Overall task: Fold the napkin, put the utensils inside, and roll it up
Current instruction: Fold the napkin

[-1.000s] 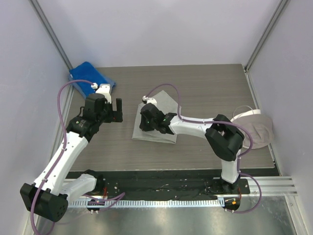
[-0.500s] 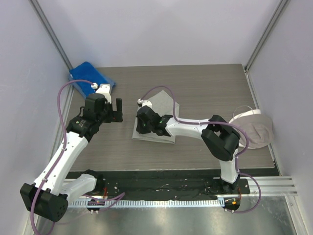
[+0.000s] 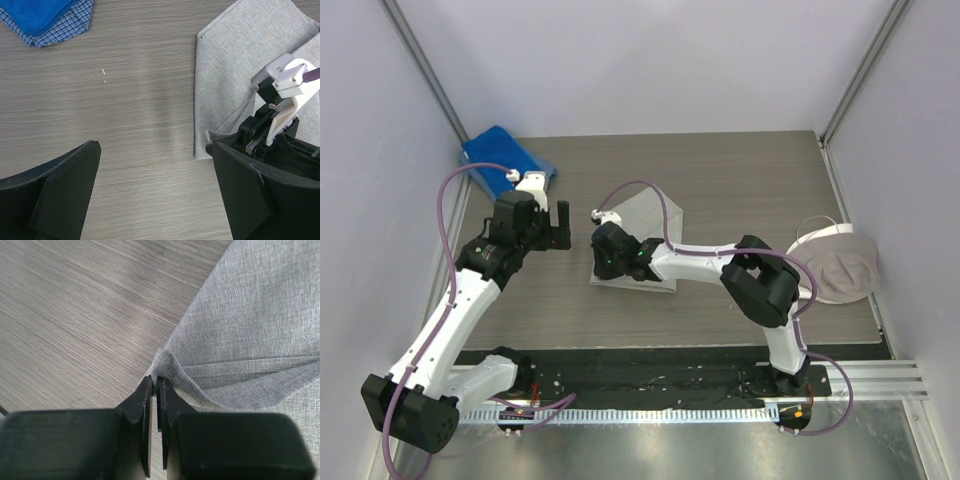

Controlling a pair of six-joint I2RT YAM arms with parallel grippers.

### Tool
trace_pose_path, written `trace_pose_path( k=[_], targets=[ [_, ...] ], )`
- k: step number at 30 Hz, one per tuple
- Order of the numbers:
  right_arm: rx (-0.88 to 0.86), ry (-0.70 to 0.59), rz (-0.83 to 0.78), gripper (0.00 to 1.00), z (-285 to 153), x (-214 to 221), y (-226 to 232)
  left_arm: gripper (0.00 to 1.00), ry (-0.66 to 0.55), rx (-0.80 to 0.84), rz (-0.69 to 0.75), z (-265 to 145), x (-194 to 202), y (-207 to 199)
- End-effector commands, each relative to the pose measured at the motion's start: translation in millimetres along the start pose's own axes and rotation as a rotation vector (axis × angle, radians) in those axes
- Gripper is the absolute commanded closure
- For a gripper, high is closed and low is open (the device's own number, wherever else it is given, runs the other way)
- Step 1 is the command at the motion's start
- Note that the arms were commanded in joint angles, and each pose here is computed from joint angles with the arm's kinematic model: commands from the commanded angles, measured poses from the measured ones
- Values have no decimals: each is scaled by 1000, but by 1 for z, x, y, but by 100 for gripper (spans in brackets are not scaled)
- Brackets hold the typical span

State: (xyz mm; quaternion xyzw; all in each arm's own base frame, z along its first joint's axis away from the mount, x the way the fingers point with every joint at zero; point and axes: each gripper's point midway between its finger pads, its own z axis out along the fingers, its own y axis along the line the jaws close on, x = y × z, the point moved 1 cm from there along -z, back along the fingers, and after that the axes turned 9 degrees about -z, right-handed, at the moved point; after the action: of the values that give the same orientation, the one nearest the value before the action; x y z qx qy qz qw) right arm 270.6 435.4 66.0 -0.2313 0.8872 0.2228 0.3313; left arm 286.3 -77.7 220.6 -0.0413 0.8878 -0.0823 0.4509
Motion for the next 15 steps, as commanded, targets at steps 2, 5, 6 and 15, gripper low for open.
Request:
trace_pose_path(
  k=[2,5,6,15],
  targets=[
    [-55,-59,-35,63,-13,-28,17,0,-27,8,-1,1,-7,-1],
    [-106,-112,-69,50,-34,-47,28,0,-17,4,-4,3,-5,0],
    [-131,-128,-78,42,-41,-52,32,0,-8,3,-5,4,-3,-1],
    [-9,-134,-73,29,-97,-45,-14,0,101,75,-189,16,22,-21]
  ],
)
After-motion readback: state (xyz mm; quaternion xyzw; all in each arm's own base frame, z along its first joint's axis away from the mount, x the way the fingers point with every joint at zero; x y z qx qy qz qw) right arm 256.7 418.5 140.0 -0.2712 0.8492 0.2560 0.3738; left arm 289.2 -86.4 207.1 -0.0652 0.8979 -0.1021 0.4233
